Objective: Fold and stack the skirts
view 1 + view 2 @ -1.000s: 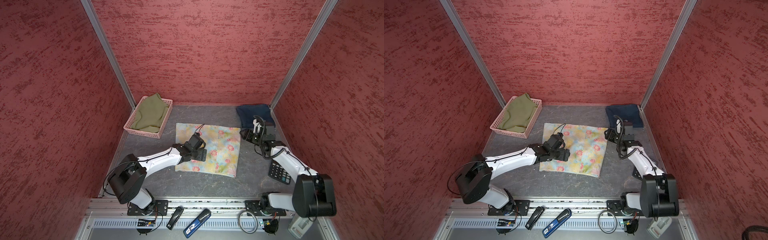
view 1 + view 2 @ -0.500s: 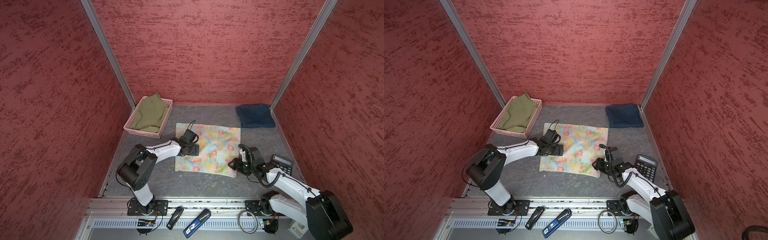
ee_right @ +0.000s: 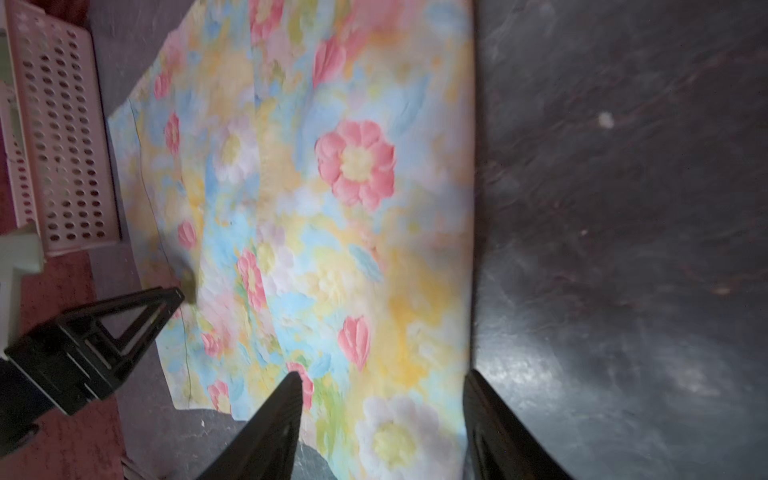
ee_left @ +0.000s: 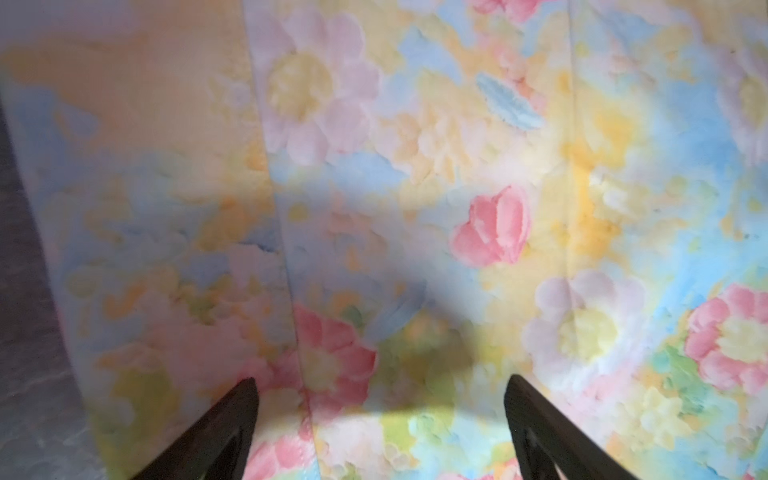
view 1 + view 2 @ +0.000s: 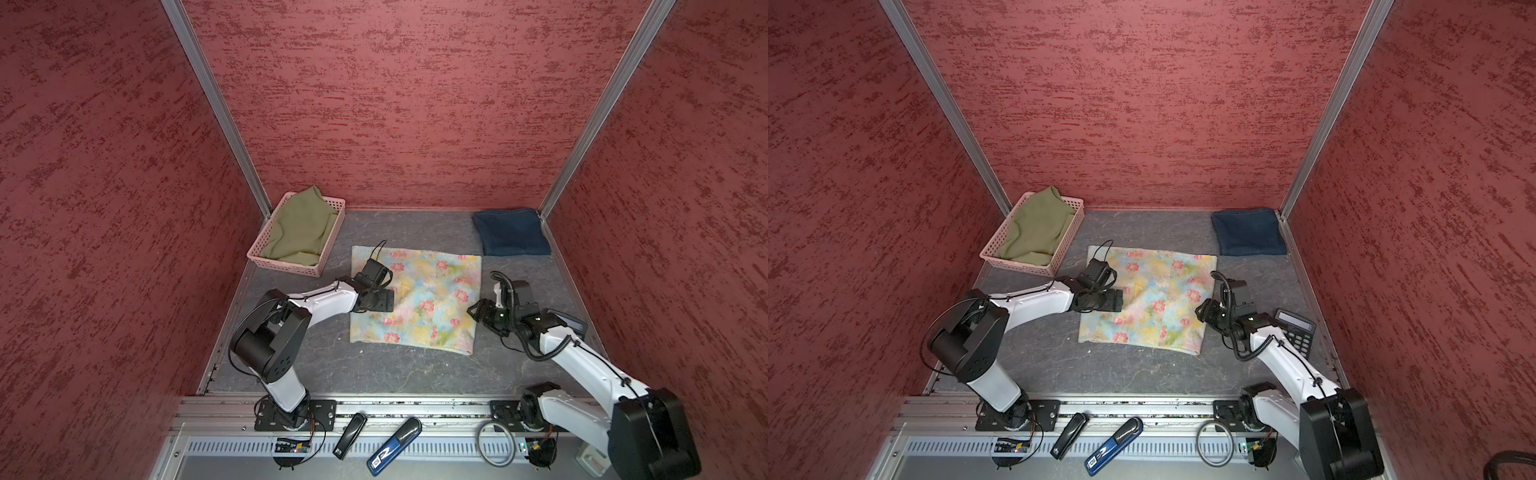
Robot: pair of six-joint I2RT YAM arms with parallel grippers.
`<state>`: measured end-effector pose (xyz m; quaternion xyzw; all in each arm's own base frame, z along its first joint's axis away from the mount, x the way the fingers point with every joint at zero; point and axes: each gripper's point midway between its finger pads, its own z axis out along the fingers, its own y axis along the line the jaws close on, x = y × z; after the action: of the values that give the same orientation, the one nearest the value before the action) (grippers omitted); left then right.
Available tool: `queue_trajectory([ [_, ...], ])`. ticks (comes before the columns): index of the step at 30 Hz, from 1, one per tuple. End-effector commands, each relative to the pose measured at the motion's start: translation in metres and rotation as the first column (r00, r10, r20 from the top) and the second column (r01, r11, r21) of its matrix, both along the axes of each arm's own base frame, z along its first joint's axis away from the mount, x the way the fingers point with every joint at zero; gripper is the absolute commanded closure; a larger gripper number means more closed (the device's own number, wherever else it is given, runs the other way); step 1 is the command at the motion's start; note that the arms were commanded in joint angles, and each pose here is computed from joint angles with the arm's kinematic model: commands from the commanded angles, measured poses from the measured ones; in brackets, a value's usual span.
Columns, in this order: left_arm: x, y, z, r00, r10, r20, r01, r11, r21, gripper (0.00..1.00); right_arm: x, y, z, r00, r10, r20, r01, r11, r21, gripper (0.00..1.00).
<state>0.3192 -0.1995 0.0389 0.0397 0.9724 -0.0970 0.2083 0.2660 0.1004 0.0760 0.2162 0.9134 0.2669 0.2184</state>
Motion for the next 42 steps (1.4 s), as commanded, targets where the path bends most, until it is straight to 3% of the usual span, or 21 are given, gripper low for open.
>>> queue_trajectory([
  [1, 0.001, 0.001, 0.002, 1.0, -0.016, 0.012, 0.016, 1.0, -0.006, 0.07, 0.017, -0.006, -0.004, 1.0, -0.012, 0.017, 0.011, 1.0, 0.021, 0.37],
  [7, -0.002, 0.004, -0.006, 1.0, -0.008, -0.004, 0.008, 1.0, 0.009, 0.07, 0.038, -0.002, -0.025, 1.0, -0.01, 0.021, 0.009, 0.998, 0.057, 0.37],
  [12, -0.004, 0.006, -0.006, 1.0, -0.003, -0.003, 0.003, 1.0, 0.006, 0.07, 0.031, -0.004, -0.057, 1.0, -0.013, -0.02, 0.015, 0.998, 0.069, 0.39],
  [17, -0.005, 0.01, -0.008, 1.0, 0.0, -0.006, 0.0, 1.0, 0.014, 0.09, 0.031, 0.006, -0.077, 1.0, 0.003, -0.005, -0.002, 0.989, 0.147, 0.44],
  [25, -0.004, 0.018, -0.014, 0.999, 0.029, -0.021, -0.029, 0.999, 0.039, 0.12, 0.036, 0.003, -0.069, 0.997, -0.01, 0.082, -0.003, 0.988, 0.155, 0.92],
  [27, -0.003, 0.019, -0.015, 0.999, 0.032, -0.021, -0.031, 0.999, 0.041, 0.13, 0.038, 0.0, -0.061, 0.994, -0.015, 0.105, 0.001, 0.992, 0.13, 1.0],
  [37, -0.006, 0.018, -0.023, 0.999, 0.031, -0.041, -0.029, 0.999, 0.046, 0.14, 0.045, -0.007, -0.043, 0.995, 0.011, 0.099, -0.016, 0.999, 0.05, 1.0],
  [42, -0.009, 0.019, -0.029, 0.998, 0.036, -0.055, -0.034, 0.998, 0.046, 0.15, 0.058, -0.014, -0.013, 0.993, 0.022, 0.12, -0.019, 0.999, -0.027, 1.0],
])
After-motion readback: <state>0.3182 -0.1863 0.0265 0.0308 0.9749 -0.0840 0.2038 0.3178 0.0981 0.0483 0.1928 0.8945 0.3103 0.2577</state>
